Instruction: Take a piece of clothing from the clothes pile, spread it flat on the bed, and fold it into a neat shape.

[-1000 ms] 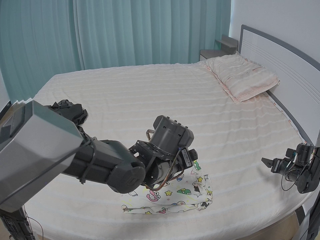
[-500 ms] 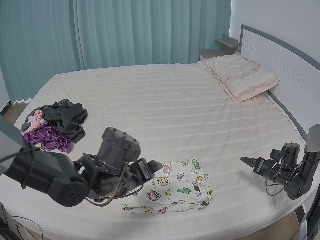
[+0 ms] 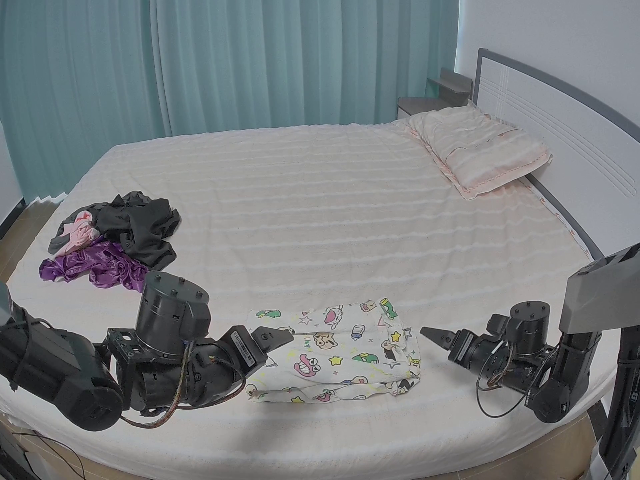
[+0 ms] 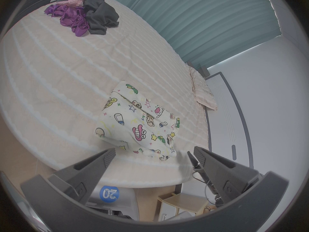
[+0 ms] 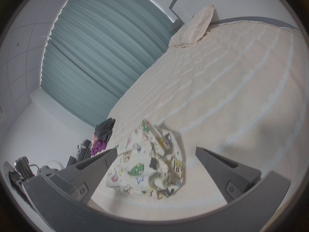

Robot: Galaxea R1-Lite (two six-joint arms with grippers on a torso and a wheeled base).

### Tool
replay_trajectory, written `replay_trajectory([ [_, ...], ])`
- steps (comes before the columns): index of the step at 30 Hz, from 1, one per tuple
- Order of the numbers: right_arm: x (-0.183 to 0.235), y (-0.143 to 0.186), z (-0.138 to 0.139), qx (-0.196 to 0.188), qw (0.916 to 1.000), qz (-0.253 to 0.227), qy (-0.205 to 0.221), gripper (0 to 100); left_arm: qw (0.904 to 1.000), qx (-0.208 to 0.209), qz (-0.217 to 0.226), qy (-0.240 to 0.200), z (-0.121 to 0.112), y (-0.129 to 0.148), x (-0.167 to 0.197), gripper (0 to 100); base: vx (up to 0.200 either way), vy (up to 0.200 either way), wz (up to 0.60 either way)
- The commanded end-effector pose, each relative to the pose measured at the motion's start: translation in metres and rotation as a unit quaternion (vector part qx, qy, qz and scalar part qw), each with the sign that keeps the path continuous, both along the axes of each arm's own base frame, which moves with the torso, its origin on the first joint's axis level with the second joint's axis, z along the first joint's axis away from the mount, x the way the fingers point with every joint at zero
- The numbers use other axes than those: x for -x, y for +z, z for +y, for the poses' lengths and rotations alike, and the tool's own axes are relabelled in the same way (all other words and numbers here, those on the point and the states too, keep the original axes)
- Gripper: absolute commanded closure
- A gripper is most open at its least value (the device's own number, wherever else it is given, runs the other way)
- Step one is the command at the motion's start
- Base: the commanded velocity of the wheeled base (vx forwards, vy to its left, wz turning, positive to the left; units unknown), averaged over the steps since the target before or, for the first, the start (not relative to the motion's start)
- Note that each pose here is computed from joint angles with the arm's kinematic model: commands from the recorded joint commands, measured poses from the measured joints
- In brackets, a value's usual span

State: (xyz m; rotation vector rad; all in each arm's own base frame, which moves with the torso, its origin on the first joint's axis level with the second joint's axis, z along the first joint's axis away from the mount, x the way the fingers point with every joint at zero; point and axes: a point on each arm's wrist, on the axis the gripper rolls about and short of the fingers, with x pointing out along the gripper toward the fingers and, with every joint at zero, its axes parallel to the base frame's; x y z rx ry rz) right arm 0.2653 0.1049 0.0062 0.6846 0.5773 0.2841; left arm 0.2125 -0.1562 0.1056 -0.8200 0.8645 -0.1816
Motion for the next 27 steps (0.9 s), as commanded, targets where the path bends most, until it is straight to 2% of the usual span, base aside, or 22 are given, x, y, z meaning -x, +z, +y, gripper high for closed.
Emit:
replay_trajectory([
  [1, 0.001, -0.017, 0.011, 0.012, 0.9995, 0.021, 0.02, 0, 0.9999, 0.008, 0.008, 0.006, 0.005, -0.001, 0.001, 0, 0.0, 0.2, 0.0],
  [5, -0.002, -0.022, 0.012, 0.017, 0.9994, 0.019, 0.023, 0, 0.9995, 0.023, 0.022, -0.002, 0.012, -0.003, -0.003, 0, 0.0, 0.2, 0.0],
  [18, 0.001, -0.031, 0.013, 0.039, 0.9985, 0.02, 0.033, 0, 0.9994, 0.021, 0.025, 0.014, 0.02, -0.006, -0.01, 0, 0.0, 0.2, 0.0],
  [23, 0.005, -0.035, 0.006, 0.064, 0.9971, 0.024, 0.034, 0, 0.9993, 0.016, 0.031, 0.013, 0.019, -0.01, -0.011, 0, 0.0, 0.0, 0.0],
  [27, 0.007, -0.037, 0.006, 0.07, 0.9966, 0.024, 0.036, 0, 0.9993, 0.014, 0.032, 0.014, 0.019, -0.011, -0.012, 0, 0.0, 0.0, 0.0],
])
